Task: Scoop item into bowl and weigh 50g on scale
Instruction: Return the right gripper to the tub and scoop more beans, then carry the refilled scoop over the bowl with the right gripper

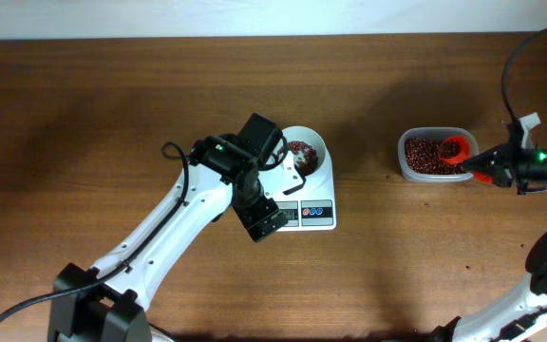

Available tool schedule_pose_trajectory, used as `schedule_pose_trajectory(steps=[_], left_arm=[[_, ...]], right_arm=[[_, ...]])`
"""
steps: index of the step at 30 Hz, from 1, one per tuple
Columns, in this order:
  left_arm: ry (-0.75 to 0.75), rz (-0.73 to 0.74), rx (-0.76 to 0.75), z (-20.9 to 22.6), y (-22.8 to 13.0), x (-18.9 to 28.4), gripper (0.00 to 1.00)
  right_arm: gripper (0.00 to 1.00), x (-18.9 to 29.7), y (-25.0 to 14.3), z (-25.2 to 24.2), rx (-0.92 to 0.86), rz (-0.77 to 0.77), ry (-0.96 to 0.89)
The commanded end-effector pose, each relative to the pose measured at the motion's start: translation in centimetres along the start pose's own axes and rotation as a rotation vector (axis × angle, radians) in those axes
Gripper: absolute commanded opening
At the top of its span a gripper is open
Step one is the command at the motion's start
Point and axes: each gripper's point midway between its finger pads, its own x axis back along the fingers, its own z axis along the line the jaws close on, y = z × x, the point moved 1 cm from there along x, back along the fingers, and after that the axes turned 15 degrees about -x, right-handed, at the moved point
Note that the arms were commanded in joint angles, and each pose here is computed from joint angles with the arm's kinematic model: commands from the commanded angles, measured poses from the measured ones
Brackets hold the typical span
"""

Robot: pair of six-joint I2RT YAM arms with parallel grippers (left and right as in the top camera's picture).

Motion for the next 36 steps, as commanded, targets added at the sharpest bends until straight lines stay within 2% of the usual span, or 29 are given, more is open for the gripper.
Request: schedule_pose_trajectory(steps=[1,8,14,19,24,27,33,36], left_arm=[[-0.007,0.014,-0.001,0.1,-0.4,-0.4,0.99],[-0.007,0.014,-0.001,0.1,-0.4,-0.4,0.99],[-0.007,0.014,-0.001,0.1,-0.4,-0.4,0.99],[-0.007,0.014,-0.001,0.1,-0.4,-0.4,0.99],[-0.007,0.014,-0.001,0.1,-0.4,-0.4,0.99],[-0.007,0.014,-0.001,0.1,-0.4,-0.4,0.99],[-0.007,0.014,-0.001,0.1,-0.4,-0.4,0.99],[-0.007,0.014,-0.001,0.1,-0.4,-0.4,0.99]], right_arm=[[0.04,-0.1,-0.7,1.2,0.064,0.021,0.091],[0.04,-1.3,-1.4,3.4,0.113,0.056,0.154],[0.04,-6.3,-4.7,8.3,0.237,0.2,0.214],[0.04,-10.9,-9.1,12.2,0.357,0.344,0.251],[0.04,-14.4,-12.2,14.1,0.506,0.42,0.254],[0.04,-15.4,-12.7,14.7,0.572,0.424,0.262],[0.04,-16.2,-12.4,14.2,0.582,0.412,0.168],[0.04,-17.2,-12.3,14.9,0.659,0.373,0.012]])
